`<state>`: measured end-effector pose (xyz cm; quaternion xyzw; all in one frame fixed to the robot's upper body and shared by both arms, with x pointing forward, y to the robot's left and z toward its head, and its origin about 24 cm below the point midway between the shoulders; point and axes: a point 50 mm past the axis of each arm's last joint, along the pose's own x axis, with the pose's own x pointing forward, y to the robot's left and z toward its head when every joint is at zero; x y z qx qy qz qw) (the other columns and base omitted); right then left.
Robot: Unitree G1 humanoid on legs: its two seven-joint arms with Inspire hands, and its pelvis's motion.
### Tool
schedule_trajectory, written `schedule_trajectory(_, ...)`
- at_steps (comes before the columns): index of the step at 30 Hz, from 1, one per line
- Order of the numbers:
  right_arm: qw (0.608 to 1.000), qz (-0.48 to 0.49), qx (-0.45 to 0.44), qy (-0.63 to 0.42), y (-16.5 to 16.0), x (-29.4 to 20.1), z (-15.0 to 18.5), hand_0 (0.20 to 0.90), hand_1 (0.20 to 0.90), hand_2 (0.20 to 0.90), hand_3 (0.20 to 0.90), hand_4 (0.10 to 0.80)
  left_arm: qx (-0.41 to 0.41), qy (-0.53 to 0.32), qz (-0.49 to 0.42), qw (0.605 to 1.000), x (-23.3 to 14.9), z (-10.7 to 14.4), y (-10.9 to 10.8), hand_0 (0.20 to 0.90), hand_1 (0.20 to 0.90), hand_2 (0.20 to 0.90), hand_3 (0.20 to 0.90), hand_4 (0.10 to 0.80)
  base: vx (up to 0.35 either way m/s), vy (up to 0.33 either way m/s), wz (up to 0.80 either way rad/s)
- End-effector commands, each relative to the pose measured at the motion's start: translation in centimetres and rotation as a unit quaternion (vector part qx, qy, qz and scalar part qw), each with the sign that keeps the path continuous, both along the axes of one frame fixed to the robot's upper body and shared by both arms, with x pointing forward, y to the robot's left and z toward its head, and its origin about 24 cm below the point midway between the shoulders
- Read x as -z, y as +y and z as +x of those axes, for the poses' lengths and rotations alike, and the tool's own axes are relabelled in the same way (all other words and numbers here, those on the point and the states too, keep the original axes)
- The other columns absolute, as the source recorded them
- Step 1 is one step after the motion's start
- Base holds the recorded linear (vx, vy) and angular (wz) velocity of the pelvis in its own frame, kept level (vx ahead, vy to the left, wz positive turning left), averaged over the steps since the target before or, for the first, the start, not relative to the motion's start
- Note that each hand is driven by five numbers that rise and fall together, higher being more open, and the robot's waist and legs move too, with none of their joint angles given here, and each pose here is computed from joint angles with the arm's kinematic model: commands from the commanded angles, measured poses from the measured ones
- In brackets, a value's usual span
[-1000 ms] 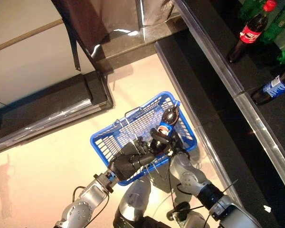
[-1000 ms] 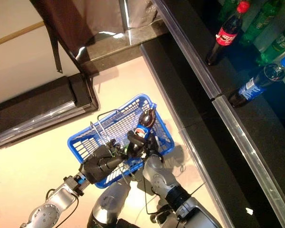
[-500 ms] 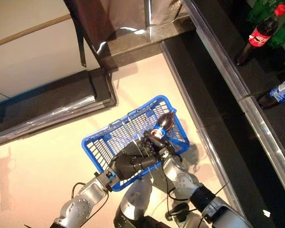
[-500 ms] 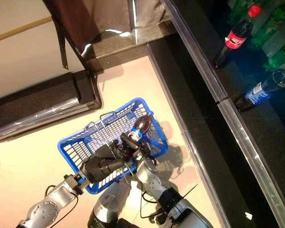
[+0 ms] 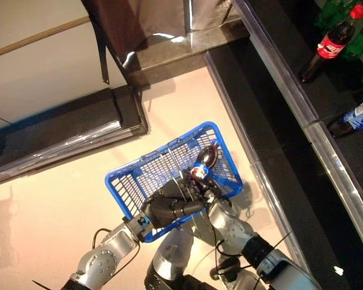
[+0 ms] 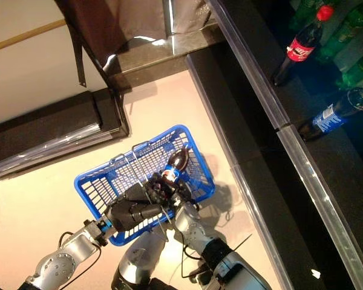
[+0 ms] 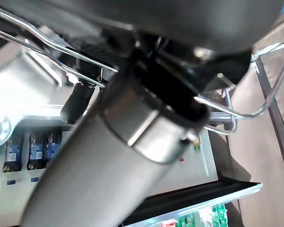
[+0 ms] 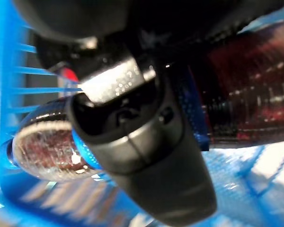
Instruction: Pick up the drink and place into the basket.
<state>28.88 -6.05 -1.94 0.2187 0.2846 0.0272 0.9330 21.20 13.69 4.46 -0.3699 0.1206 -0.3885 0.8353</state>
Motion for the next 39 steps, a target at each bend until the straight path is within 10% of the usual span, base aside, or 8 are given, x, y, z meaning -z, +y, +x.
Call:
schedule_trajectory(1, 0.993, 0.034, -0.101, -0.045, 5.0, -1.9, -0.2, 0.300, 0.300, 0.300, 0.200, 0.100, 0.177, -0.241, -0.219, 0.929, -9.9, -3.0, -5.3, 0.300, 0.300, 0.300, 0.200, 0.100, 0.005, -0.008, 0.11)
schedule_trajectory(10, 0.976, -0.171, -0.129, -0.044, 2.6, 0.1, 0.8, 0.300, 0.300, 0.300, 0.200, 0.100, 0.184, -0.250, -0.217, 0.926, -10.6, -2.8, -5.7, 0.300, 0.300, 0.300, 0.200, 0.100, 0.000, 0.000, 0.00)
schedule_trajectory(18, 0.992, -0.096, -0.076, -0.011, 2.0, 0.4, 1.3, 0.300, 0.300, 0.300, 0.200, 0.100, 0.184, -0.256, -0.216, 0.924, -11.2, -2.6, -5.9, 0.300, 0.300, 0.300, 0.200, 0.100, -0.002, -0.002, 0.01)
schedule_trajectory(19, 0.998, -0.043, -0.051, -0.007, 2.0, 0.2, 1.4, 0.335, 0.335, 0.335, 0.241, 0.141, 0.184, -0.256, -0.216, 0.924, -11.3, -2.6, -5.9, 0.300, 0.300, 0.300, 0.200, 0.100, 0.000, 0.000, 0.00)
schedule_trajectory(20, 1.000, 0.008, -0.021, -0.002, 1.7, -0.1, 1.8, 0.585, 0.585, 0.585, 0.532, 0.432, 0.185, -0.254, -0.215, 0.925, -11.3, -2.6, -5.8, 0.300, 0.300, 0.300, 0.200, 0.100, 0.000, 0.000, 0.00)
schedule_trajectory(22, 0.999, 0.046, 0.003, -0.005, 1.3, -0.3, 2.3, 0.900, 0.900, 0.900, 0.900, 0.800, 0.186, -0.253, -0.214, 0.925, -11.4, -2.6, -5.7, 0.300, 0.300, 0.300, 0.200, 0.100, 0.000, 0.000, 0.00)
schedule_trajectory(39, 0.984, 0.173, 0.030, -0.041, 1.0, -2.3, 2.6, 0.900, 0.900, 0.900, 0.900, 0.800, 0.181, -0.240, -0.215, 0.929, -10.6, -2.7, -5.5, 0.300, 0.300, 0.300, 0.200, 0.100, 0.000, 0.000, 0.00)
